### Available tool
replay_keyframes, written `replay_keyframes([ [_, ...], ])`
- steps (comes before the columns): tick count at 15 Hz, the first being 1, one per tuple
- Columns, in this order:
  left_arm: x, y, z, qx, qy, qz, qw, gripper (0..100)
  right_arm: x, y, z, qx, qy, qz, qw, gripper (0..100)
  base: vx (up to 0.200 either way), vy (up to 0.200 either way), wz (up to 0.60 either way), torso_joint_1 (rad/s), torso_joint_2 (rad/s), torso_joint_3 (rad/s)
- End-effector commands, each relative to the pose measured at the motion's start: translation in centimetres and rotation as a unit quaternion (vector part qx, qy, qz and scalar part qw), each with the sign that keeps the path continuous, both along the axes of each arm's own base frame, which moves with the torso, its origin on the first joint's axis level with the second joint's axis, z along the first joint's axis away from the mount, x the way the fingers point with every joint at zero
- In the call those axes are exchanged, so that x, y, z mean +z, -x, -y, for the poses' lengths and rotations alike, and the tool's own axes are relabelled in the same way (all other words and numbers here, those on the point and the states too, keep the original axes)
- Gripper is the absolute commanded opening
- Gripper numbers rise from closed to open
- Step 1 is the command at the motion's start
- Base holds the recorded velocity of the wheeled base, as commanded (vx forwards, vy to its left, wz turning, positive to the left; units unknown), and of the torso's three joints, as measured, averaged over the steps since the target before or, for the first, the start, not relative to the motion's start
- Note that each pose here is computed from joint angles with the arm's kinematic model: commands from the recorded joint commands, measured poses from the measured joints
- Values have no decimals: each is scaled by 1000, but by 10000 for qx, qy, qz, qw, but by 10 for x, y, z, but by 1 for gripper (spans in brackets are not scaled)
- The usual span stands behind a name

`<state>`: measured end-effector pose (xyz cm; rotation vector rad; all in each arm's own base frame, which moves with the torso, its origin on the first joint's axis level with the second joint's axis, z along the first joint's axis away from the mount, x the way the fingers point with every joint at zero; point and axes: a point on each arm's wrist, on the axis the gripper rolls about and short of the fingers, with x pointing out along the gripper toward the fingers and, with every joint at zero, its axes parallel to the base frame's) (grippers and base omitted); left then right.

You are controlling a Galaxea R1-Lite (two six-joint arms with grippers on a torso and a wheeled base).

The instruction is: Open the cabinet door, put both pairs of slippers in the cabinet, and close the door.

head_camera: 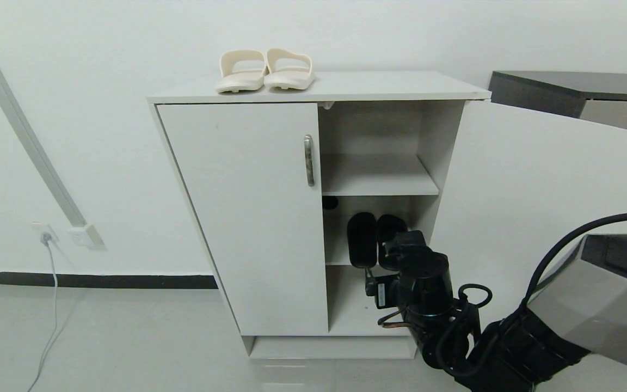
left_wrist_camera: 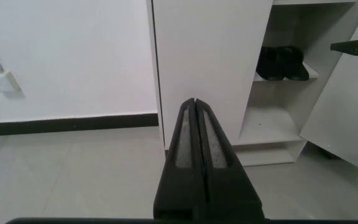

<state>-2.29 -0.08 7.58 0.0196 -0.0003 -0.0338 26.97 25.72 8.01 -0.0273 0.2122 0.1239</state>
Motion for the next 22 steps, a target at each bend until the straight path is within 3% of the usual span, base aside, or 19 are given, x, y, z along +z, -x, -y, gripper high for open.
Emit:
replay_keyframes([
  [1,0,0,0,0,-2,-8,10000,0,-4,0,-2,17,43,-39,10000,100,0,0,0,0,0,0],
  [8,0,0,0,0,-2,0,10000,0,-6,2,-2,43,105,-49,9999,100,0,0,0,0,0,0],
  [22,0,0,0,0,6,-8,10000,0,-7,3,0,52,111,-50,9999,100,0,200,0,3,2,3],
])
